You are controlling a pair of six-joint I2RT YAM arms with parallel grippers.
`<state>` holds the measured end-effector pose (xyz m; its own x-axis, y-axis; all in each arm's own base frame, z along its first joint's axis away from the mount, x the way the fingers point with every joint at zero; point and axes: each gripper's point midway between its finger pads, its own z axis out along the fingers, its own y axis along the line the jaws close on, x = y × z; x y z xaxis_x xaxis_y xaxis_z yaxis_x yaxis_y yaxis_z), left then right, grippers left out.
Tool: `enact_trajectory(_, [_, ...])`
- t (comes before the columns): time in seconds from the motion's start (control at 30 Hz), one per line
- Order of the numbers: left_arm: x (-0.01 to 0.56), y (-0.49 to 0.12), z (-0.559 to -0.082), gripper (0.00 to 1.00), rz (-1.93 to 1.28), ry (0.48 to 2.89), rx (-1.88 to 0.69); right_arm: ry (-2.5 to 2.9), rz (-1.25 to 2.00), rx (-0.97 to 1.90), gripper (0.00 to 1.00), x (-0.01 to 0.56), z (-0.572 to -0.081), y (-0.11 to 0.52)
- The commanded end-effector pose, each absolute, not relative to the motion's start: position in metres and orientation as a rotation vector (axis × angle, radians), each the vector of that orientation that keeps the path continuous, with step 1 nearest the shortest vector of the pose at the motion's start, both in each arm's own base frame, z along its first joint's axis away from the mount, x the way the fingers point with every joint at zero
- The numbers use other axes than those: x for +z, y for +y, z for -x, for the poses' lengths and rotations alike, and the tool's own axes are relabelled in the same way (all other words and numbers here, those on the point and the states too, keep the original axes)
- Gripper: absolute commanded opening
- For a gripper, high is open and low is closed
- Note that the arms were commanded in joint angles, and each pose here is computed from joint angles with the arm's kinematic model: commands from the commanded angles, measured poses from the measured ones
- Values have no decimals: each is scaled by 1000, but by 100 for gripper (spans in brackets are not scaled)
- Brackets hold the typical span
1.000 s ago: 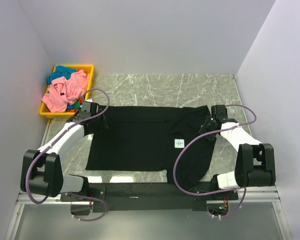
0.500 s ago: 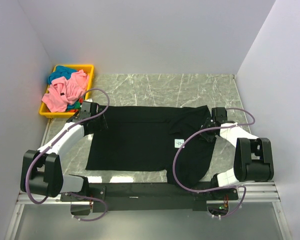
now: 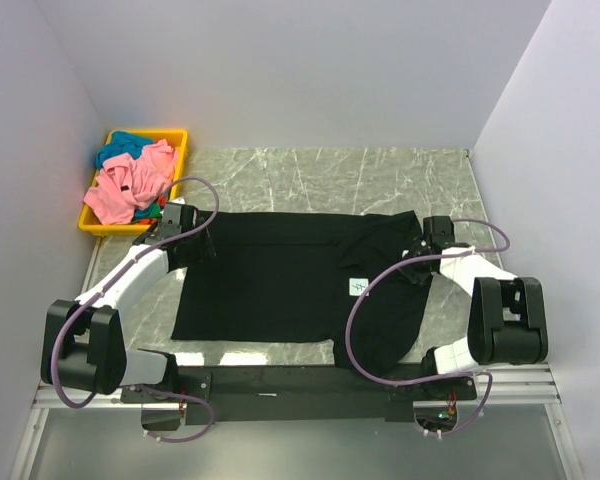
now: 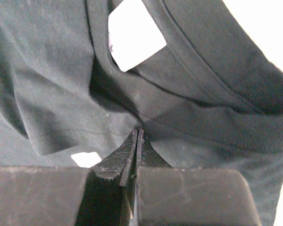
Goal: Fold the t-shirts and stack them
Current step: Fold the tshirt
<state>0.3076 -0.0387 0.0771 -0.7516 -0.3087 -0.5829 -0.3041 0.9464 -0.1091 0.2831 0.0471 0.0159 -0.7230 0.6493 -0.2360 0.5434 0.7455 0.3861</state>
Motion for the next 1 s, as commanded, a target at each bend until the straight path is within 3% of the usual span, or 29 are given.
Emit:
enact_trajectory(0.0, [96, -43, -318, 80, 404, 2412, -41, 2559, -936, 422, 0, 33, -279, 46])
enact_trajectory(0.57, [96, -43, -317, 80, 404, 2412, -41, 2562, -1004, 498, 0, 34, -247, 58])
enact_trajectory(0.97, [95, -42, -317, 80, 406, 2417, -33, 2629, -881, 467, 10, 31, -253, 81])
